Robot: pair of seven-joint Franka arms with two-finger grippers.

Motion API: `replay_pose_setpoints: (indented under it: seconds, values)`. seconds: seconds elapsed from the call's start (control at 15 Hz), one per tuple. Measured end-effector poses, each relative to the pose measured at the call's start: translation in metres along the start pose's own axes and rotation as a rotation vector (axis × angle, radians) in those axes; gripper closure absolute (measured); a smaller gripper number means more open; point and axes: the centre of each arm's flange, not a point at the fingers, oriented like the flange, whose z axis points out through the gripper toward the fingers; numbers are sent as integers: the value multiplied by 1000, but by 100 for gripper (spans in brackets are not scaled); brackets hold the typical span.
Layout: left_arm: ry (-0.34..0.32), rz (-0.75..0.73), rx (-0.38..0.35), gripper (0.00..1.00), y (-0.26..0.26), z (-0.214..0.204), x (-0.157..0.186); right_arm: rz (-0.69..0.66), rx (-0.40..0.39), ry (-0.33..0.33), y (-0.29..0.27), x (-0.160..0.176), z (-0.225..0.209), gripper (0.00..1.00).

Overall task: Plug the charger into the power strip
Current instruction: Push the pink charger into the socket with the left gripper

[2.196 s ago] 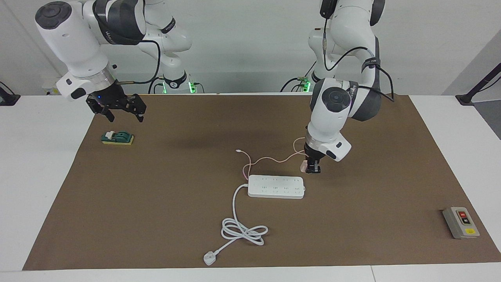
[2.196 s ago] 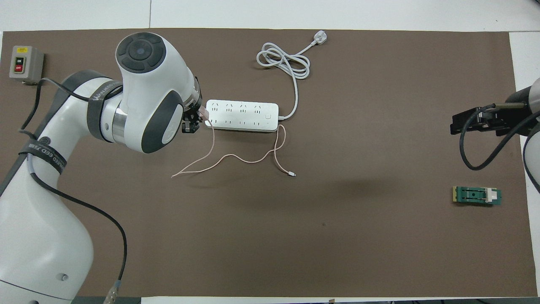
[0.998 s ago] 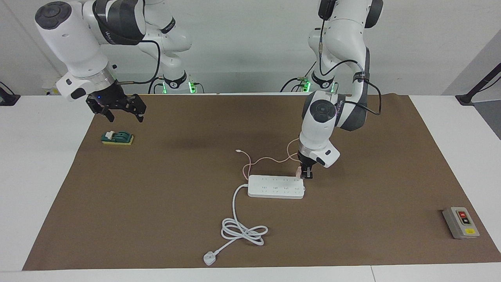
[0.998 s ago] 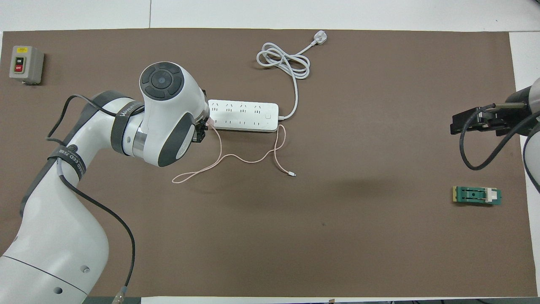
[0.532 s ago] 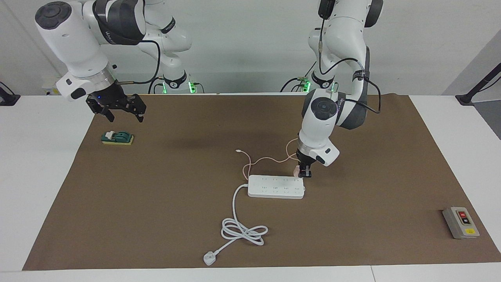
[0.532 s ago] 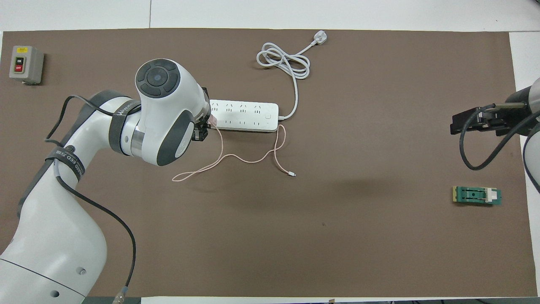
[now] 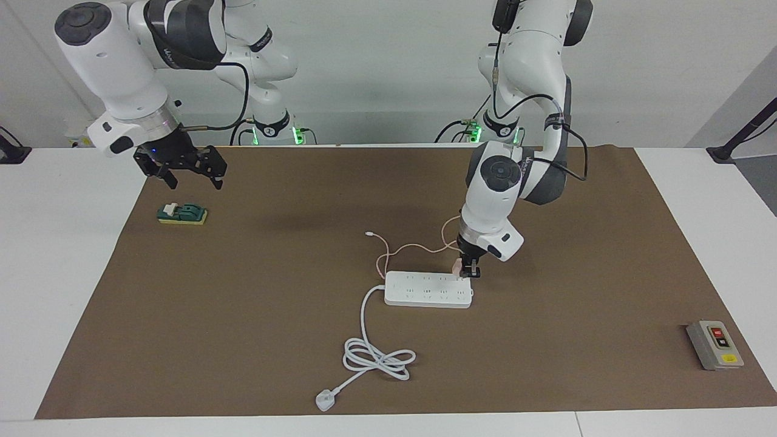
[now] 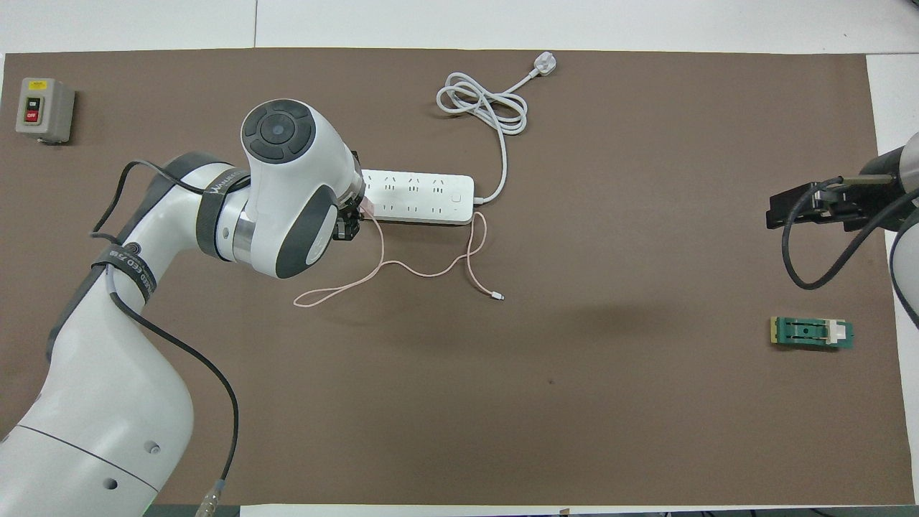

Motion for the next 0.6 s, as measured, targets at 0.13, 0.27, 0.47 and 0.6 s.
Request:
replay_pose_setpoints:
  seconds: [0.13,0.27,0.47,0.6]
  values:
    - [0,2,-1,69,0,0,-3,0,0,0,0,0,0,0]
    - [0,3,1,69,0,1,-4,0,0,0,0,0,0,0]
    - [0,3,1,69,1,1,-5,0,0,0,0,0,0,0]
    - [-1,3,0,69,2,1,-6,0,0,0,0,0,0,0]
